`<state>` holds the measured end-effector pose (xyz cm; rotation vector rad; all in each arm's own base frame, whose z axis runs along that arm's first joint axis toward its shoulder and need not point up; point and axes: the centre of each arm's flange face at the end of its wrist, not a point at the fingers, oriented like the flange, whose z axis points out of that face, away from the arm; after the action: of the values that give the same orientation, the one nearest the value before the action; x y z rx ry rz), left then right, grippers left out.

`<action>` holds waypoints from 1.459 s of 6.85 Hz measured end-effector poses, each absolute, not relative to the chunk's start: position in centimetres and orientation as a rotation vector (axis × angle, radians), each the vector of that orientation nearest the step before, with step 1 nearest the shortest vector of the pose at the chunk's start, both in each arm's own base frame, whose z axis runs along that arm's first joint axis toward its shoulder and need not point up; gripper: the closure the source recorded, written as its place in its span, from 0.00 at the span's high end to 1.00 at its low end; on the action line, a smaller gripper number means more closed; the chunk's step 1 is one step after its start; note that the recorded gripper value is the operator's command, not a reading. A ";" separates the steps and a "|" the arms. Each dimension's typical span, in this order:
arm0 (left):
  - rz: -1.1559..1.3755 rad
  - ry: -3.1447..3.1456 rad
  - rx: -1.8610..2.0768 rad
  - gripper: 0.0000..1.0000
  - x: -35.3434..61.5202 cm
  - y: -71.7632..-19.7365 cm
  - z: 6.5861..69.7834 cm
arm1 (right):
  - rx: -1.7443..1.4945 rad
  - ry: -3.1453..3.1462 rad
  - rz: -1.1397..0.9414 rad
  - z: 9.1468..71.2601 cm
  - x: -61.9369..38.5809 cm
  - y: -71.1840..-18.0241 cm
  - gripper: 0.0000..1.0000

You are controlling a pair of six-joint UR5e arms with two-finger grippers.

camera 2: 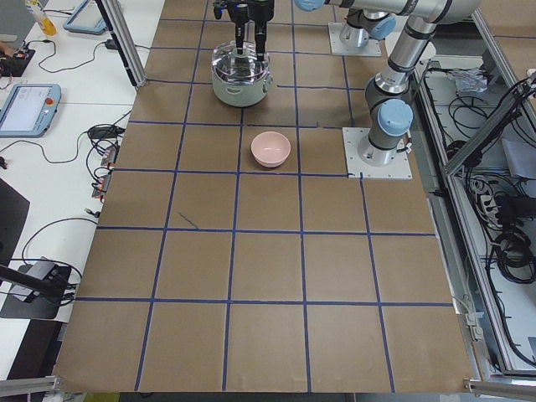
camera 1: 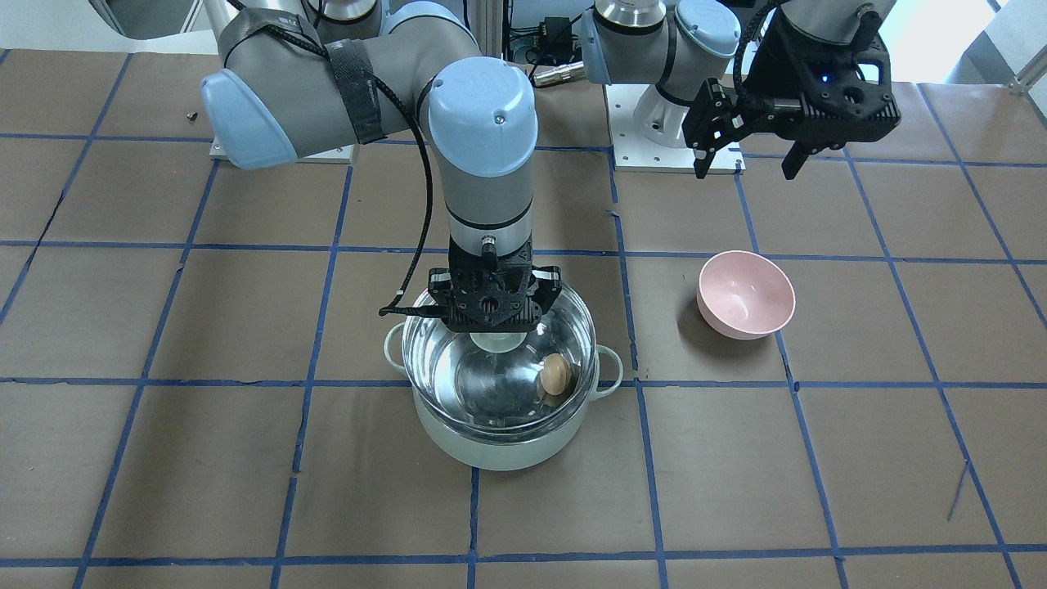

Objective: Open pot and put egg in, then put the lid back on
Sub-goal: 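Carry the glass lid over the pot and lower it on with the right gripper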

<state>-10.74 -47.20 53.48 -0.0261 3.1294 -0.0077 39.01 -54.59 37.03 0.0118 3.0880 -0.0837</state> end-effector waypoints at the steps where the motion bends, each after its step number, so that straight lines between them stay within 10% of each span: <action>1: -0.004 3.129 -0.038 1.00 -10.4 -47.2 53.5 | 0.019 3.088 -0.081 36.8 39.3 -54.5 0.44; 10: 0.002 3.136 -0.035 1.00 -10.5 -47.2 53.3 | 0.008 3.090 -0.061 35.3 39.5 -54.1 0.44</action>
<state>-10.48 -47.23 53.32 -0.0351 3.1365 0.0016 39.52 -54.15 35.27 0.0076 3.0901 -0.0608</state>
